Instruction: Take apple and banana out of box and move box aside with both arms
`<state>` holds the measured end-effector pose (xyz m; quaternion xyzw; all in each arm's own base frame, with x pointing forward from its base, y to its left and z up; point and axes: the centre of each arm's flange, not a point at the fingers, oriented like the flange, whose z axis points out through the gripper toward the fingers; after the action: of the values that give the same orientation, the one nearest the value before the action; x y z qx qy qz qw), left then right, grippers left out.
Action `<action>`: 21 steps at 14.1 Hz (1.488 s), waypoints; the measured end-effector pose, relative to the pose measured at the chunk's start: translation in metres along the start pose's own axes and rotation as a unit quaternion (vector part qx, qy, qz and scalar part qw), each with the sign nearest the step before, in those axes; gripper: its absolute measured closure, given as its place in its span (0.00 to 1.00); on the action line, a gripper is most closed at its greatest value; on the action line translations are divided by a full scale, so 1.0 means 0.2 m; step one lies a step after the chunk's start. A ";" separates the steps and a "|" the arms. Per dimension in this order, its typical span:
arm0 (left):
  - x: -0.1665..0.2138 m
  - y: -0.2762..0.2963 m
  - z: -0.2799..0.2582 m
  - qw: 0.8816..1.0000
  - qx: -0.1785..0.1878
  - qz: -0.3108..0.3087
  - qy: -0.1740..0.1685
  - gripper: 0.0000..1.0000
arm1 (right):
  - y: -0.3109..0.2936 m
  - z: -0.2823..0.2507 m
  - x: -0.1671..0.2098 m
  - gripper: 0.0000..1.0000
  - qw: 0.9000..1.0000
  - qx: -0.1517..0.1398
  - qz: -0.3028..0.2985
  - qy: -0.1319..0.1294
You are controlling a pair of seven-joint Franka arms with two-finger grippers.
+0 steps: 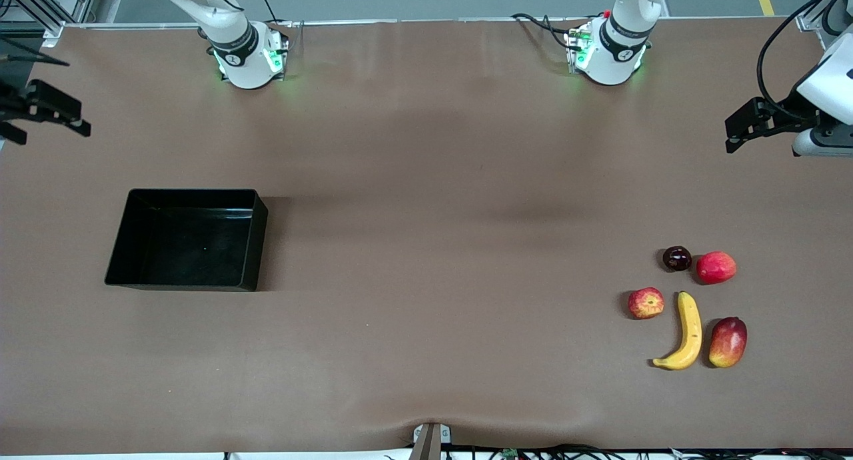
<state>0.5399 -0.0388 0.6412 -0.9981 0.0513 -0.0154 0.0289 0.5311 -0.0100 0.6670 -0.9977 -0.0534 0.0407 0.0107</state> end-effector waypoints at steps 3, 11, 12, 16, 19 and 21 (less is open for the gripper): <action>0.00 0.00 0.00 1.000 0.000 -0.003 -0.001 0.00 | 0.06 0.09 -0.03 0.00 1.000 0.000 0.026 -0.004; 0.00 -0.01 -0.02 1.000 0.000 -0.016 0.003 0.00 | 0.08 0.08 -0.01 0.00 0.998 -0.001 0.064 0.016; 0.00 -0.01 -0.03 1.000 0.000 -0.015 0.006 0.00 | 0.08 0.07 0.00 0.00 0.998 -0.002 0.064 0.019; 0.02 0.00 -0.07 1.000 0.000 -0.014 0.014 0.00 | 0.08 0.03 0.00 0.00 0.998 -0.003 0.064 0.028; 0.02 0.00 -0.07 1.000 -0.001 -0.013 0.015 0.00 | 0.09 0.03 0.01 0.00 0.998 -0.003 0.064 0.027; 0.03 0.01 -0.06 1.000 -0.001 -0.012 0.013 0.00 | 0.09 0.03 0.01 0.00 0.998 -0.003 0.064 0.028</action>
<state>0.5448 -0.0417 0.6525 -0.9984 0.0400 -0.0283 0.0272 0.5337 -0.0271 0.6604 -0.9998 0.0110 0.0133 0.0065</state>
